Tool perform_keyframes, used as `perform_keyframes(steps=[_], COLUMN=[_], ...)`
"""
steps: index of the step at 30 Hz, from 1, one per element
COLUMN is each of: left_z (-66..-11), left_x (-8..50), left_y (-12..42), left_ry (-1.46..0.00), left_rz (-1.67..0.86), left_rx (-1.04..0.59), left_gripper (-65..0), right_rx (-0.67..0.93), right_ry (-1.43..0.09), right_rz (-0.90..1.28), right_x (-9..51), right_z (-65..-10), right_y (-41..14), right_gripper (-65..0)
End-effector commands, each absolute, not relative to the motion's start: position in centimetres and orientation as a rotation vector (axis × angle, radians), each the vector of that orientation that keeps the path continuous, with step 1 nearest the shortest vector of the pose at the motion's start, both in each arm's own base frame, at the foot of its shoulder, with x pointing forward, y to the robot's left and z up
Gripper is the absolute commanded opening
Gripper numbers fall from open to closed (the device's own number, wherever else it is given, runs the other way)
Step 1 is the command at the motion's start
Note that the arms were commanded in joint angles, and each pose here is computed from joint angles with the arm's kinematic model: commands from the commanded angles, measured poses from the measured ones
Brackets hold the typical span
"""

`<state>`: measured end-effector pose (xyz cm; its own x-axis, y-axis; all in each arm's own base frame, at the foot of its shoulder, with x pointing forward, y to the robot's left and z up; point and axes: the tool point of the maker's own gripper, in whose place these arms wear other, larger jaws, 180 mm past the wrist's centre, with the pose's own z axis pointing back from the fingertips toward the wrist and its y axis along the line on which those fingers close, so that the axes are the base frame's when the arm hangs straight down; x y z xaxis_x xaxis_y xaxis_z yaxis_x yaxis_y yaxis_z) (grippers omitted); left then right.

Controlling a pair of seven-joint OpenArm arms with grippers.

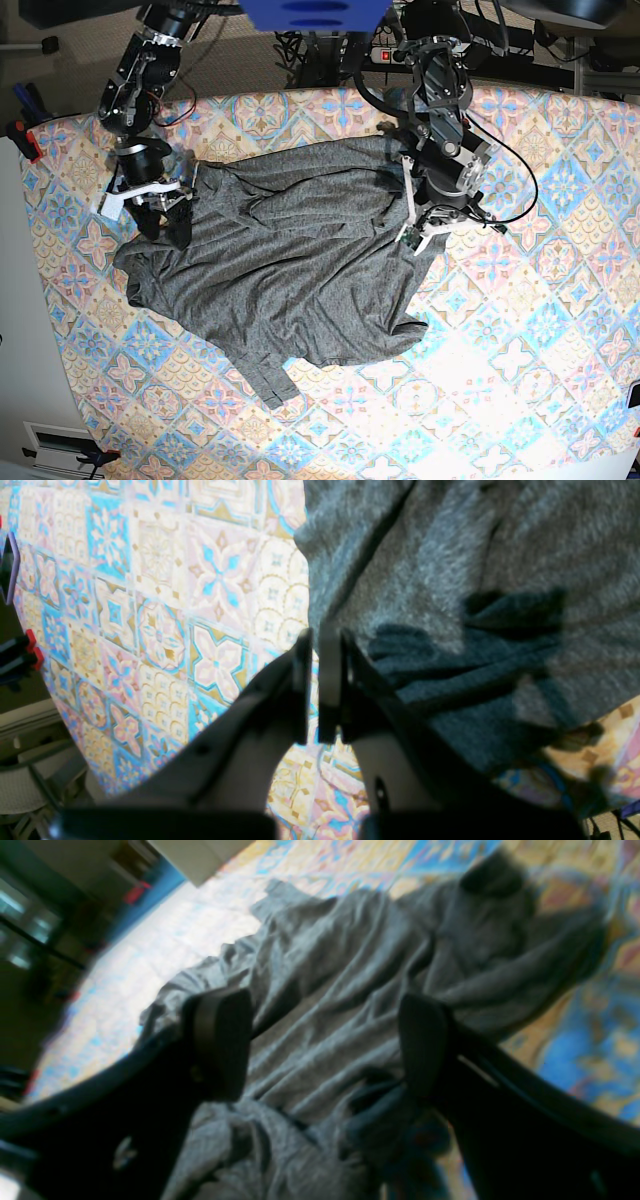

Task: Layout the t-shirt on the table in an organized manner, then fold the t-shirt properly
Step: 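Grasp the shirt edge with the right gripper and pull it outward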

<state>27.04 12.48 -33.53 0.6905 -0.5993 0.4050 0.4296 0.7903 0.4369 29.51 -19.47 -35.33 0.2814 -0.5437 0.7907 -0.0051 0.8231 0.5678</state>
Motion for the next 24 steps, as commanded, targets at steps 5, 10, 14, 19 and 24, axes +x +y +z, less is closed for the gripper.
perform_keyframes(steps=[5, 10, 14, 19, 24], left_z=[-32.6, -32.6, -32.7, -33.1, -34.3], left_x=[27.7, 27.7, 27.6, 27.2, 25.7], left_y=[12.3, 12.4, 12.3, 12.3, 12.8], left_ry=[-0.601, -0.6, -0.597, -0.585, -0.54], left_rz=[-0.577, -0.577, -0.577, -0.58, -0.596], left_rx=[0.326, 0.329, 0.325, 0.319, 0.319], left_gripper=[-62.2, -62.2, -62.2, -62.2, -62.2], right_rx=[0.553, 0.559, 0.564, 0.531, 0.556], right_ry=[-1.232, -1.173, -1.13, -1.118, -1.041], right_rz=[-0.43, -0.467, -0.485, -0.437, -0.315], right_x=[29.4, 28.7, 28.1, 28.1, 28.4], right_z=[-36.6, -38.9, -40.3, -40.4, -40.9], right_y=[-19.7, -19.5, -19.4, -20.8, -18.9], right_gripper=[-21.2, -21.2, -21.2, -21.2, -21.2])
